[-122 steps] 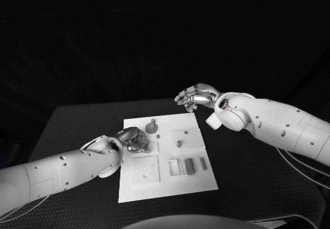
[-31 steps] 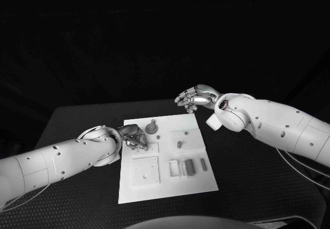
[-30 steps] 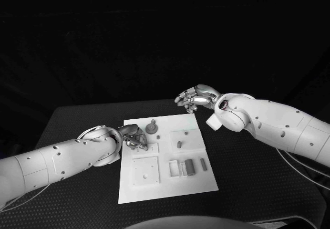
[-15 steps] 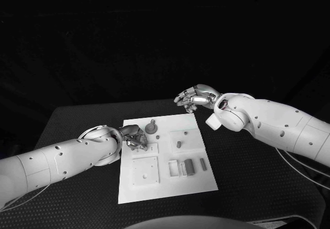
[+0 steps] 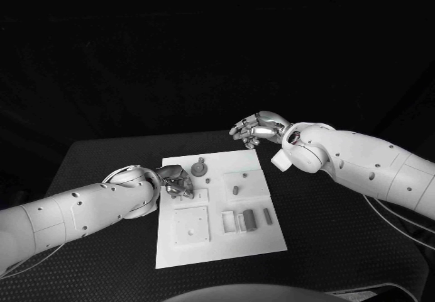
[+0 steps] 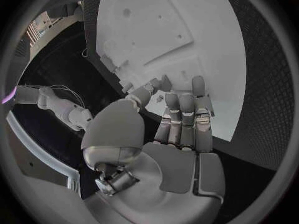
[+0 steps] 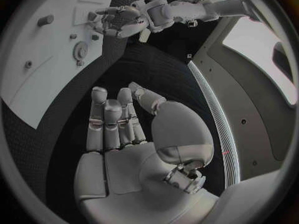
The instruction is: Assemble the parts on the task board
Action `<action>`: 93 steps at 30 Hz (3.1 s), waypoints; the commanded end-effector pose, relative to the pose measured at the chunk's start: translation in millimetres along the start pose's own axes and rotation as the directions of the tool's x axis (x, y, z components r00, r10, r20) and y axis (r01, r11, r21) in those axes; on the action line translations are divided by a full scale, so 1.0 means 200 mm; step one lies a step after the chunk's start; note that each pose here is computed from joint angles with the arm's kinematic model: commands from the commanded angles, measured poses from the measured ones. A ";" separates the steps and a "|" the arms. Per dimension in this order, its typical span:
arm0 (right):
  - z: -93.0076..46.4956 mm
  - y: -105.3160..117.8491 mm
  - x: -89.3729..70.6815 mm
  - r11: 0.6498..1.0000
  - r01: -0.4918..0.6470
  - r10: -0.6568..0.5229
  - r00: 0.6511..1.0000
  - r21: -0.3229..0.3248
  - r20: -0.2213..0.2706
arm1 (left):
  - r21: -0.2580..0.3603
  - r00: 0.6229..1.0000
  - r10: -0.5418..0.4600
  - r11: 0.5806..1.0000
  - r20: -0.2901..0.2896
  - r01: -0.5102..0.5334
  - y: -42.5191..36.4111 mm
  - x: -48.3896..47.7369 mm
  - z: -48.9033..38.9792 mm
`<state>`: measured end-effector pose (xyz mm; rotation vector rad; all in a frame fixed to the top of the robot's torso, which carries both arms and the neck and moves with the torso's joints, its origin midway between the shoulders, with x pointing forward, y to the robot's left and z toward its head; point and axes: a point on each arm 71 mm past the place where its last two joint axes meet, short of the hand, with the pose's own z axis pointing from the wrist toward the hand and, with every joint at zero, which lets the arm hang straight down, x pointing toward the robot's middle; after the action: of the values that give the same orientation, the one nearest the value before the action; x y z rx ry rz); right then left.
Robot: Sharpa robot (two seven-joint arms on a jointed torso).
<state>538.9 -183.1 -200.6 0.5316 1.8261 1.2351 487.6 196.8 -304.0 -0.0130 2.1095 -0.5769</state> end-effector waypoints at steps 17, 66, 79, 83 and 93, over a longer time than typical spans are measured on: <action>0.00 0.00 0.00 1.000 -0.002 0.002 1.000 -0.010 -0.011 | 0.007 1.000 0.019 1.000 -0.018 -0.019 -0.011 0.007 -0.001; 0.00 0.01 0.00 1.000 -0.005 0.004 1.000 -0.014 -0.008 | 0.071 0.988 0.123 0.989 0.095 -0.130 -0.077 -0.003 -0.011; 0.00 0.01 0.00 1.000 -0.005 0.005 1.000 -0.013 -0.008 | 0.057 0.984 0.165 0.984 0.074 -0.169 -0.070 0.014 -0.014; 0.00 0.00 0.00 1.000 -0.005 0.005 1.000 -0.013 -0.008 | 0.049 0.980 0.180 0.982 0.081 -0.184 -0.065 0.016 -0.014; 0.00 0.00 0.00 1.000 -0.005 0.005 1.000 -0.013 -0.007 | 0.029 0.976 0.195 0.980 0.096 -0.199 -0.056 0.040 -0.012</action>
<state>538.7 -184.4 -200.4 0.5340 1.8240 1.2361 480.2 187.3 -302.3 0.1722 1.9938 -0.5089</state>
